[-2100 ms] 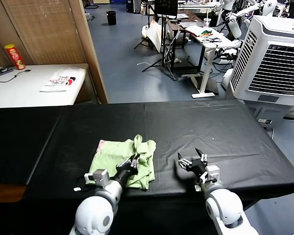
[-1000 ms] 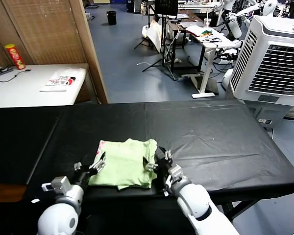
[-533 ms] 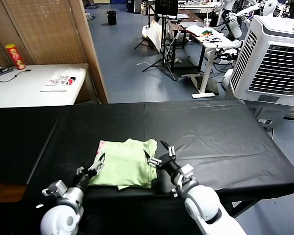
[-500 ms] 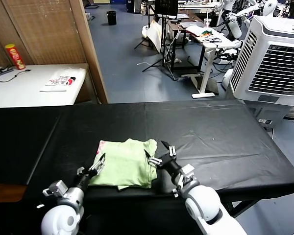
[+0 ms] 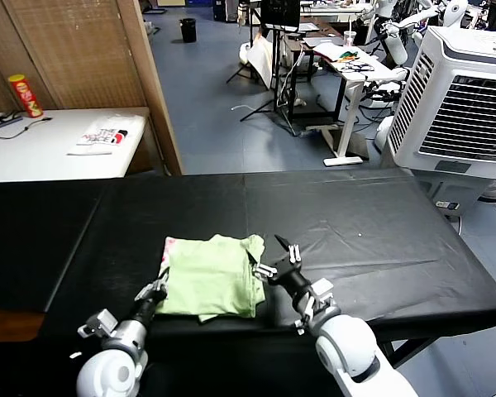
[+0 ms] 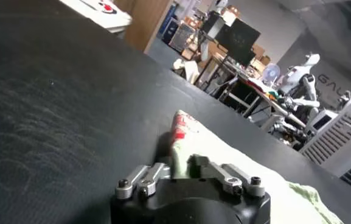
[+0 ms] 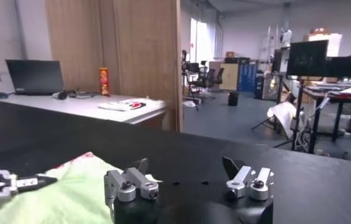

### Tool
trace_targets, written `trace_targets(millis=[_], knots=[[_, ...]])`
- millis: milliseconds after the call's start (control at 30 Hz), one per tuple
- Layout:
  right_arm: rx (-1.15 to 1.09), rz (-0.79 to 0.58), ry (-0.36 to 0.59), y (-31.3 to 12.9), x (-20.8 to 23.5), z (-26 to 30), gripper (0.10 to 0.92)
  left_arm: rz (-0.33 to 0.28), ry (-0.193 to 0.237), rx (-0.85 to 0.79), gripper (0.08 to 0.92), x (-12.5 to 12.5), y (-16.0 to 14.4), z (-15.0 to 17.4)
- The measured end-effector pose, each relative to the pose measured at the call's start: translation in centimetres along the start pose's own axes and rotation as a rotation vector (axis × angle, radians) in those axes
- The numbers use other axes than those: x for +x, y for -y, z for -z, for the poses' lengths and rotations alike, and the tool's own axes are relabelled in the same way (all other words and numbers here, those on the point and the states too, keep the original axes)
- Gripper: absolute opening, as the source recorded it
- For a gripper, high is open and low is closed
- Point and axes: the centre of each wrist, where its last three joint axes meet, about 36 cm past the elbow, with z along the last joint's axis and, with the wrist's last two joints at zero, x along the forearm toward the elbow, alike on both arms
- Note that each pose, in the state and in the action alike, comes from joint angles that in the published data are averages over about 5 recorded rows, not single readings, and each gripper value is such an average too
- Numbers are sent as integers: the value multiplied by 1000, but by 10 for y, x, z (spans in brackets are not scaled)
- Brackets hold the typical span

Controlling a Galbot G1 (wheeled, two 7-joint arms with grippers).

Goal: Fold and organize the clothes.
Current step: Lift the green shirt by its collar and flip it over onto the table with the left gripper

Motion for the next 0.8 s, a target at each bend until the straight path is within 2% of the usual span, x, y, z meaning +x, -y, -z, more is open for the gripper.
trace_targets(millis=[233, 433, 600, 800], knots=[[44, -78, -29, 2, 6, -3, 798, 84, 11, -166, 147, 7, -4, 17], [66, -117, -40, 4, 13, -6, 798, 152, 30, -331, 147, 14, -26, 43], [67, -131, -44, 6, 16, -8, 798, 208, 50, -452, 147, 23, -54, 76], [66, -136, -40, 8, 17, -7, 798, 286, 97, -604, 147, 38, -86, 127]])
